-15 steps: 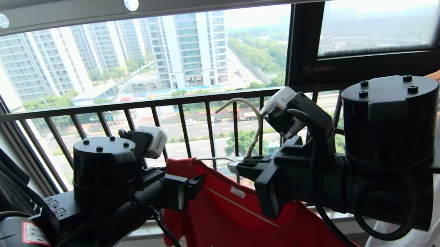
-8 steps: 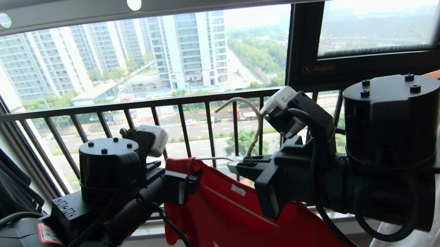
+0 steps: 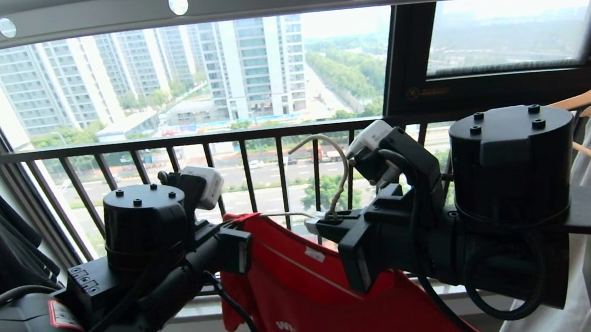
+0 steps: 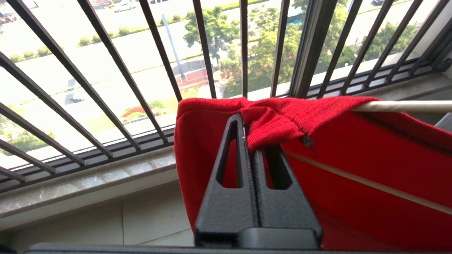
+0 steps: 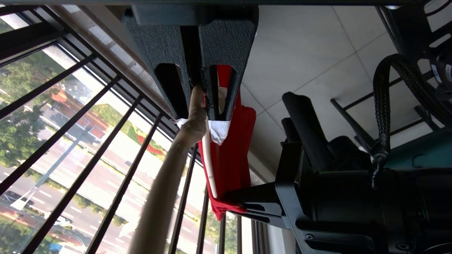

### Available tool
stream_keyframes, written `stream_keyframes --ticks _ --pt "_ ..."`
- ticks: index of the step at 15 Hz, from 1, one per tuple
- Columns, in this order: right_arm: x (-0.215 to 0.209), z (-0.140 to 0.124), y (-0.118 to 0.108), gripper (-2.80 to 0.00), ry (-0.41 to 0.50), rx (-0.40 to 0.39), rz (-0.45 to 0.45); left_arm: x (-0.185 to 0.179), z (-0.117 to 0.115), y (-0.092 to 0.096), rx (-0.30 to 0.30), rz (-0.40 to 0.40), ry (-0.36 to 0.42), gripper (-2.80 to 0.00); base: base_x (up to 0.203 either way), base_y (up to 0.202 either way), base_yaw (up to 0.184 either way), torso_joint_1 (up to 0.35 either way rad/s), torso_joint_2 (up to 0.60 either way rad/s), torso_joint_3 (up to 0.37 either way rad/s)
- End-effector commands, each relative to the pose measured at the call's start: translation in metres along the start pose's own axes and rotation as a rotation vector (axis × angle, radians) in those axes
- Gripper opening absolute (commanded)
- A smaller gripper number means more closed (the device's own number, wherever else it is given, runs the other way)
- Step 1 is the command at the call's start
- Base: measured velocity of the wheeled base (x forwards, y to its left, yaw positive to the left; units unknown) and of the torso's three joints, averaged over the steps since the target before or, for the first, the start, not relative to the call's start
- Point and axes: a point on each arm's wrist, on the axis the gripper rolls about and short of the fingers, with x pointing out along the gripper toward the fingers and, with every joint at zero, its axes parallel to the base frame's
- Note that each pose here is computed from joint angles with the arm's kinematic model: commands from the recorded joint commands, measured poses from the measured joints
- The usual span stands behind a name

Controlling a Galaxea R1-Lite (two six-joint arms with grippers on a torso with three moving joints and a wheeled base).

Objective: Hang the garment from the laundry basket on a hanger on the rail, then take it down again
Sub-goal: Take the clothes off the clothes rack

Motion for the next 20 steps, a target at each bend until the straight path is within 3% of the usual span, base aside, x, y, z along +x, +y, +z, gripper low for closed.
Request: stream_keyframes --ticks 1,8,11,13,14,16,19,20 --pt "0.005 -0.004 -0.003 -2.80 0.015 0.000 -0.010 0.000 -0.004 0.011 0.009 0.023 0.016 -2.80 0.000 0.000 0.000 0.000 0.00 0.000" --pt "0.009 -0.010 -0.006 -2.80 0.041 -0.002 -0.020 0.028 -0.001 0.065 -0.143 -0.015 0.007 -2.80 0.000 0.000 0.000 0.000 0.00 0.000" --pt "0.009 -0.012 -0.006 -2.80 0.046 -0.003 -0.018 0.052 -0.011 0.090 -0.188 0.040 0.049 -2.80 0.000 0.000 0.000 0.000 0.00 0.000" --pt "0.008 -0.012 -0.005 -2.80 0.047 -0.005 -0.016 0.064 -0.017 0.094 -0.219 0.053 0.072 -2.80 0.000 0.000 0.000 0.000 0.00 0.000" --pt "0.007 -0.013 -0.005 -2.80 0.049 -0.008 -0.016 0.068 -0.018 0.094 -0.262 0.054 0.069 -2.80 0.000 0.000 0.000 0.000 0.00 0.000" --pt "0.008 -0.011 -0.005 -2.80 0.039 -0.004 -0.014 0.072 -0.020 0.094 -0.327 -0.019 0.053 -2.80 0.000 0.000 0.000 0.000 0.00 0.000" --pt "0.008 -0.010 -0.005 -2.80 0.036 0.002 -0.013 0.066 -0.031 0.096 -0.338 -0.124 0.083 -2.80 0.000 0.000 0.000 0.000 0.00 0.000" --pt "0.008 -0.010 -0.005 -2.80 0.033 0.003 -0.011 0.067 -0.034 0.096 -0.339 -0.126 0.091 -2.80 0.000 0.000 0.000 0.000 0.00 0.000"
